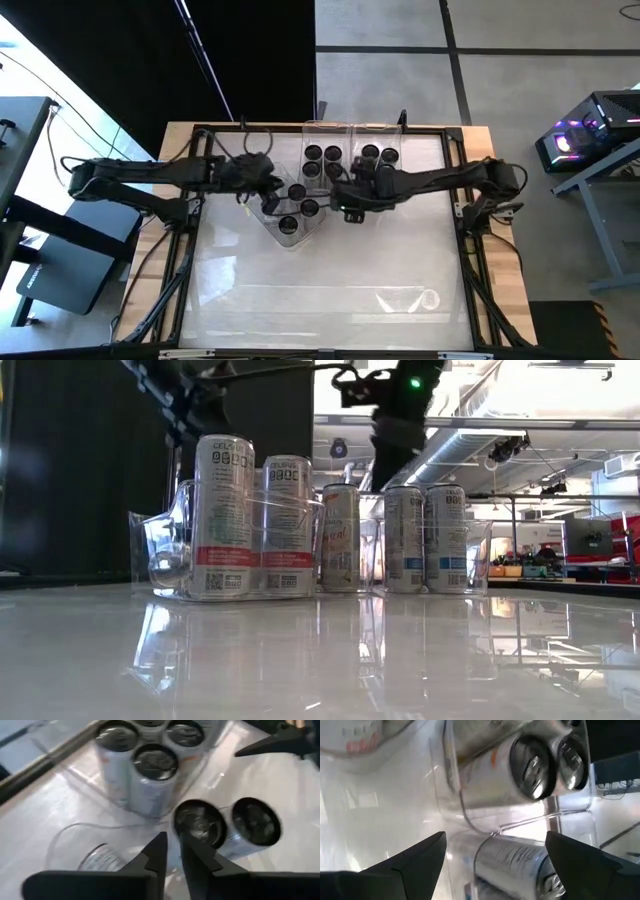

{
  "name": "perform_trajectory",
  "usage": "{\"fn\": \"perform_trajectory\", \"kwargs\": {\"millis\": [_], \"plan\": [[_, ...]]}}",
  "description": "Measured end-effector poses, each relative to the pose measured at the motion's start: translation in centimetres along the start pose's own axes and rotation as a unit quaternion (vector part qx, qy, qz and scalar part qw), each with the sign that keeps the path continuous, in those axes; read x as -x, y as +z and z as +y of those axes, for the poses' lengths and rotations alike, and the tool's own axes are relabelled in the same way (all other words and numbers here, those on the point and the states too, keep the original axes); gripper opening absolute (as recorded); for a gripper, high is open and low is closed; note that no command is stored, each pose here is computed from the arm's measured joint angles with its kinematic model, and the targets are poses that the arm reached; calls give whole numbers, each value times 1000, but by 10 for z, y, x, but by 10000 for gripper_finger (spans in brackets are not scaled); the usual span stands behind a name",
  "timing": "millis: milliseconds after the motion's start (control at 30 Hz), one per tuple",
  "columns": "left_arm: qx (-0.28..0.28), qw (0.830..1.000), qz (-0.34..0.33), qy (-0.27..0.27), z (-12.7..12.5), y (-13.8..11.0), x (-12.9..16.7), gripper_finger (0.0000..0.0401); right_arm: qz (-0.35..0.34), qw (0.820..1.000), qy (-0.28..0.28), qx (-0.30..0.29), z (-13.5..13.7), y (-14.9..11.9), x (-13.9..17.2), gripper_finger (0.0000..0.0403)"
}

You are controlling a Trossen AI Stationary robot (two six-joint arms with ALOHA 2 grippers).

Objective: Sort soda cans
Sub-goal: Adjust the white pink soda cans

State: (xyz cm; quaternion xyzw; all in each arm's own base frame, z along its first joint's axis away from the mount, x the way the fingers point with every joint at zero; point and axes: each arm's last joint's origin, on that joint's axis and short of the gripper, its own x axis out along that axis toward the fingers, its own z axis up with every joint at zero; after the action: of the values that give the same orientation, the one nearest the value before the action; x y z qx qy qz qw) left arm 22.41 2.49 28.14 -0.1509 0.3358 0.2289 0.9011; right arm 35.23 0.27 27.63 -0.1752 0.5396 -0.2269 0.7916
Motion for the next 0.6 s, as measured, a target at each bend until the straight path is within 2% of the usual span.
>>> {"fn": "perform_trajectory", "kwargs": {"millis": [100, 200, 300, 367, 433, 500, 600], "plan": [[3, 1000, 6, -5, -6, 7, -7, 78, -18, 1000, -25, -3, 1, -15, -3, 336], [-1, 1000, 3, -10, -11, 21, -3, 110, -70, 996, -50, -12, -2, -18, -3, 336], [-9, 1000, -7, -14, -15, 37, 6, 136, -156, 987, -23, -22, -22, -19, 32, 336], [-3, 999, -35, -16, -19, 49, 11, 148, -209, 977, 1, -40, -31, -9, 45, 336], [4, 999, -53, -2, -19, 56, 15, 155, -241, 969, 38, -42, -27, -1, 42, 336], [4, 997, -72, 13, -20, 61, 18, 156, -244, 967, 72, -22, -18, 0, 33, 336], [-12, 996, -71, 45, -18, 60, 17, 154, -304, 949, 73, -48, -26, 6, 52, 336]]}}
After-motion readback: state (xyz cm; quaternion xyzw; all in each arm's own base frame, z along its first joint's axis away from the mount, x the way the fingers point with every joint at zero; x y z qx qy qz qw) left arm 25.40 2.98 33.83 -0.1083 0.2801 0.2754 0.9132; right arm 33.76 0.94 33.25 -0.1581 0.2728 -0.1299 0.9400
